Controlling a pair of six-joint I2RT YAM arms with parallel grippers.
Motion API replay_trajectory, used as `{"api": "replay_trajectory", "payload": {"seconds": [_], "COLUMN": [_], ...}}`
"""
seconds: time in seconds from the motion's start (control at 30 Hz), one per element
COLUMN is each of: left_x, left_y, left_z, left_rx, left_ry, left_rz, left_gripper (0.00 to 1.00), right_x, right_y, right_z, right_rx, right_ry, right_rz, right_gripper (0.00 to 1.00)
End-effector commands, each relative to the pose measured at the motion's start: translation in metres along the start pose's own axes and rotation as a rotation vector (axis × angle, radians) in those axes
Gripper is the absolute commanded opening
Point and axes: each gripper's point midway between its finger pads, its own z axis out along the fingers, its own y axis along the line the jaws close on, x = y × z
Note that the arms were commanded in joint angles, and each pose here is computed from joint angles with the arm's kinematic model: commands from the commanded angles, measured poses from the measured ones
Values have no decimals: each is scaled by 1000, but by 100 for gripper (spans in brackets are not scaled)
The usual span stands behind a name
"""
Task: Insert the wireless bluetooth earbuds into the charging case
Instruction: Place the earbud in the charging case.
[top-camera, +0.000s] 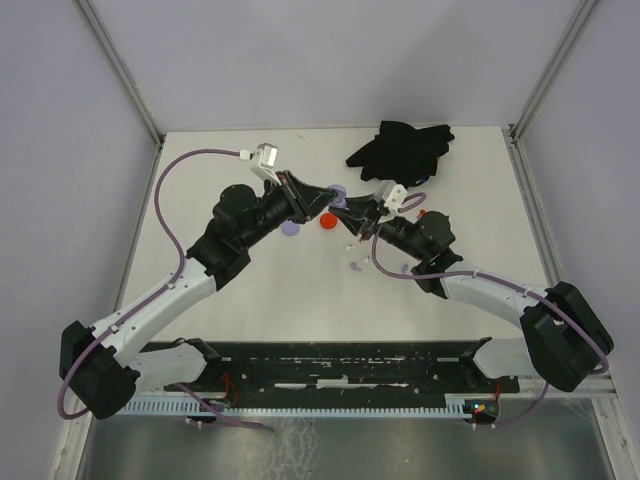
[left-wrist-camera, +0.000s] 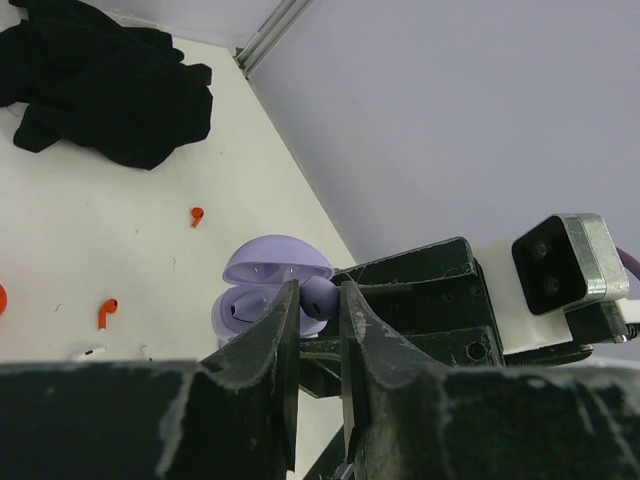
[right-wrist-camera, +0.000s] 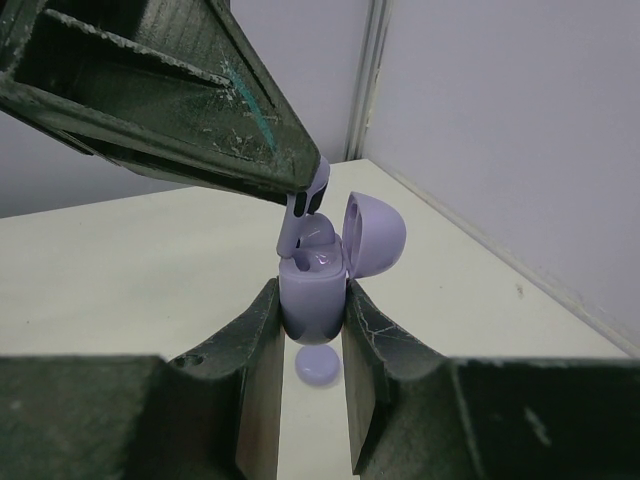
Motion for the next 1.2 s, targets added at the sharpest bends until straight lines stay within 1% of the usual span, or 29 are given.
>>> {"api": "replay_trajectory", "payload": {"seconds": [0.0,0.2,0.43,0.57,0.9,1.03,1.17], "left_x": [-13,-13,-20,-18,-12,-8,-6], "left_y": [-9,-6,-14,-16,-4,1,2], "left_z": [-4,-4,-3,-1,-4,-6,-8], "left_rx": [16,1,27,32,-19,-39,-47], "left_ry": [-65,-75,-109,-103,-98,-88,-77], "left_rz": [-17,-31,-67,-70,-66,-74,-84], "left_gripper": [18,18,18,18,18,19,24], "right_x": [-42,-46,-44,-45,-46,-47,-45], "right_y": [-3,-3,-1,-2,-4,-5,-6], "right_z": [6,7,7,7,8,9,10], "right_rx": [8,3,-3,-2,11,12,13], "right_ry": [-119,-126,-122,-125,-132,-136,-133], "right_rz": [-31,-35,-28,-29,-32,-32,-32], "right_gripper": [2,2,2,2,2,2,2]}}
